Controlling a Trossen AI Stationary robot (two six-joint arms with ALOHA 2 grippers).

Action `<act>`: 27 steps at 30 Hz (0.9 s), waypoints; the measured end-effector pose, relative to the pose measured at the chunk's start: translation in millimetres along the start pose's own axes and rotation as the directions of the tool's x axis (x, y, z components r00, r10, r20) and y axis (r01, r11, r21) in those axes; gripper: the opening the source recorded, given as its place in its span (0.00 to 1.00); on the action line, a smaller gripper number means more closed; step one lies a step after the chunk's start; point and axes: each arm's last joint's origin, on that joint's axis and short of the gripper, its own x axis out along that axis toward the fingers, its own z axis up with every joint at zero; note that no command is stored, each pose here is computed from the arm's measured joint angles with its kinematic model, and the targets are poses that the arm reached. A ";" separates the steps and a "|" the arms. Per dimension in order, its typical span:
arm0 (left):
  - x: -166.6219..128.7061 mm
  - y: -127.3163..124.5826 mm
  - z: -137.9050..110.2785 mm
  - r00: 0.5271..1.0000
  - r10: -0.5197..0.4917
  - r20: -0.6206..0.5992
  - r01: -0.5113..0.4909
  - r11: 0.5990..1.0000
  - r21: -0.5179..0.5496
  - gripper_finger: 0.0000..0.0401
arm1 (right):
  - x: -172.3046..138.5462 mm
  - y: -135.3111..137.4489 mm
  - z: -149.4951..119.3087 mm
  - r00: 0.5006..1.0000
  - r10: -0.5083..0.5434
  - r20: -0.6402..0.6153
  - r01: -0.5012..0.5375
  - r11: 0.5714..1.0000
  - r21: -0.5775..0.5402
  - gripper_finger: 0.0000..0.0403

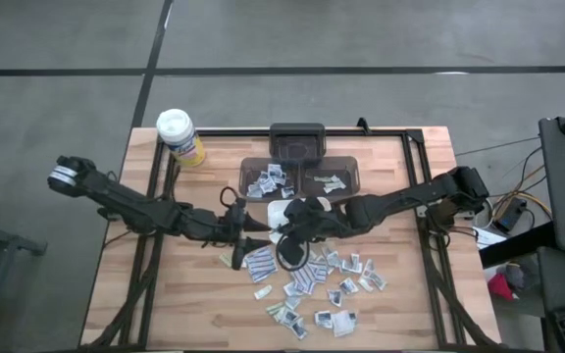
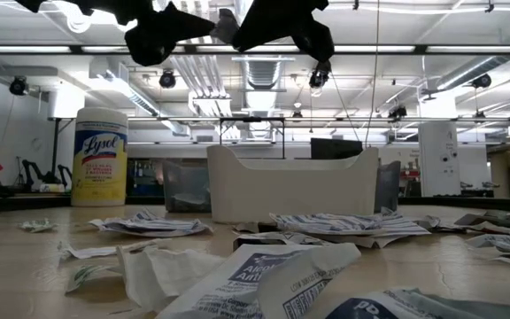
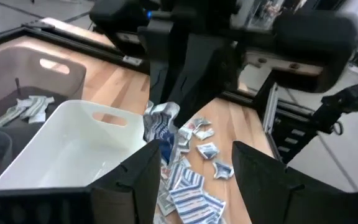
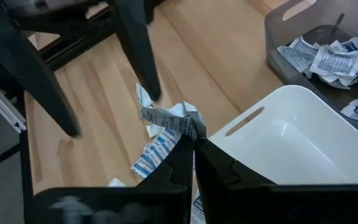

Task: Pick & Place First Aid Supplies
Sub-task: Put the alcohol pad into the bottom left black bin

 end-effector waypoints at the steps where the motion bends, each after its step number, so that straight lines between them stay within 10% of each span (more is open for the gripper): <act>1: 2.4 -0.5 0.2 1.000 0.002 0.000 -0.002 1.000 0.000 0.48 | 0.0 0.0 0.0 1.000 0.000 0.000 0.000 1.000 0.000 0.02; 27: 17.8 13.3 4.6 0.995 0.095 -0.012 -0.096 0.987 -0.131 0.46 | -0.3 0.6 -0.9 1.000 -0.001 -0.001 0.001 1.000 -0.007 0.02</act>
